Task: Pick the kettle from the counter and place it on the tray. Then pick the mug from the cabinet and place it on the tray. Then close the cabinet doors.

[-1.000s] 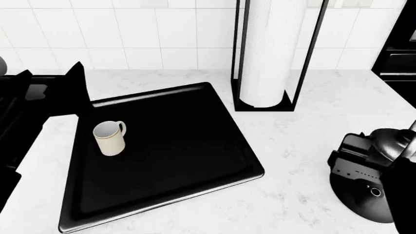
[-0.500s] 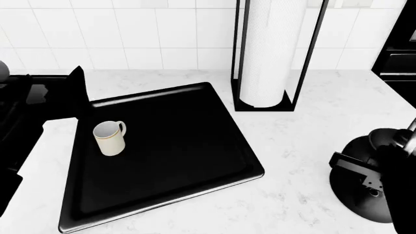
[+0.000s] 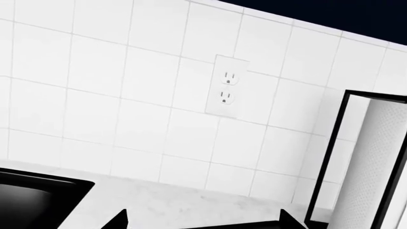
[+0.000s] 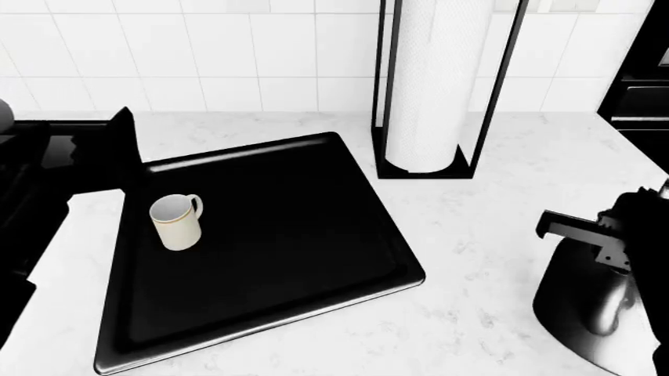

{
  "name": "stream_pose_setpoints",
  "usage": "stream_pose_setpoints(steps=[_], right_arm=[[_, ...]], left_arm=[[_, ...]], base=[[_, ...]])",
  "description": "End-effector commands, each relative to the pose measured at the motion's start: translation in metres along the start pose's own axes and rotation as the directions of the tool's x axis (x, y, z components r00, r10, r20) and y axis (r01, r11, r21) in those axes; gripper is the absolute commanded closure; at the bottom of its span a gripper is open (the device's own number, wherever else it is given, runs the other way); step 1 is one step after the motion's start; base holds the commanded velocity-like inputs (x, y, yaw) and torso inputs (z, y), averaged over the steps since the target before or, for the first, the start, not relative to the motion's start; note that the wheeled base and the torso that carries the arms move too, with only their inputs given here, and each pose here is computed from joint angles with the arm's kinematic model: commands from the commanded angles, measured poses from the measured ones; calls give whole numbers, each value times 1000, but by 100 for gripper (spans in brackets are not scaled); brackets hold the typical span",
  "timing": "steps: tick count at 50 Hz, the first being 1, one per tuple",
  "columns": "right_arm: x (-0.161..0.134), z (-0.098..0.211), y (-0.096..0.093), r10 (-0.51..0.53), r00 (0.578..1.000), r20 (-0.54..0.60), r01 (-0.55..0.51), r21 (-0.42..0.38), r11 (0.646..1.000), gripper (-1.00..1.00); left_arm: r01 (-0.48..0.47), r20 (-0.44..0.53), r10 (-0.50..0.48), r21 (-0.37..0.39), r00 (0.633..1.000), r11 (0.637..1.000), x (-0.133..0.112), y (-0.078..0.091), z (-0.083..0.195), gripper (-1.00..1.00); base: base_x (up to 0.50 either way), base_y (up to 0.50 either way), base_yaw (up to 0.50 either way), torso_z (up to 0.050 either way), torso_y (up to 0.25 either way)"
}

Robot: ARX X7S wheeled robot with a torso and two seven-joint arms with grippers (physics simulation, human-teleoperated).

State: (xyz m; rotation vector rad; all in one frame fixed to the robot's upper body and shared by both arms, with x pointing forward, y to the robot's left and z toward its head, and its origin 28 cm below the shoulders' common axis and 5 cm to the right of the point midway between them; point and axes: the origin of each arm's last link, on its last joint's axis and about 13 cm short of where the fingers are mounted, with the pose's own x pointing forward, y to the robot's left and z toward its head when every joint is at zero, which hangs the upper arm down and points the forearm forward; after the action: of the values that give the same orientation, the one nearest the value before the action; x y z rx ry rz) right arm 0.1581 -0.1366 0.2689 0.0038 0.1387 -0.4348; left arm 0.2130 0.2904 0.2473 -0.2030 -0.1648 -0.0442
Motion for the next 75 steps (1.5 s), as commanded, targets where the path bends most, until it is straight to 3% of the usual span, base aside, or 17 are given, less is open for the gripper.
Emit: stream_pose_setpoints(steps=[1,16,21,34,48,55,63,75], right_arm=[[-5,31,7,62,992,108,-57,-52,997,100],[-21,60,26,210,958,197,-167,-213,963,100],[-23,68,36,293,928,232,-235,-249,940,100],[-36,70,66,542,784,302,-418,-388,821,100],[-40,58,95,655,702,281,-472,-505,723,100],[-42,52,107,697,667,263,-500,-536,680,100],[-40,45,123,752,602,269,-581,-498,643,100],[-37,34,140,801,537,265,-631,-504,590,100]], left_arm=[[-2,5,2,-1,1000,1000,0,1,2,-100],[-9,5,9,-3,1000,1000,0,3,0,-100],[-12,11,12,-5,1000,1000,1,4,3,-100],[-21,22,21,-7,1000,1000,-1,6,4,-100],[-30,23,30,-10,999,1000,-3,9,3,-100],[-37,22,37,-14,999,999,-3,11,1,-100],[-44,22,44,-16,999,999,-5,13,0,-100],[-50,19,51,-20,999,999,-3,14,2,-100]], base=[[0,0,0,0,0],[0,0,0,1,1],[0,0,0,0,0],[0,0,0,0,1],[0,0,0,0,1],[0,0,0,1,0],[0,0,0,0,1],[0,0,0,0,0]])
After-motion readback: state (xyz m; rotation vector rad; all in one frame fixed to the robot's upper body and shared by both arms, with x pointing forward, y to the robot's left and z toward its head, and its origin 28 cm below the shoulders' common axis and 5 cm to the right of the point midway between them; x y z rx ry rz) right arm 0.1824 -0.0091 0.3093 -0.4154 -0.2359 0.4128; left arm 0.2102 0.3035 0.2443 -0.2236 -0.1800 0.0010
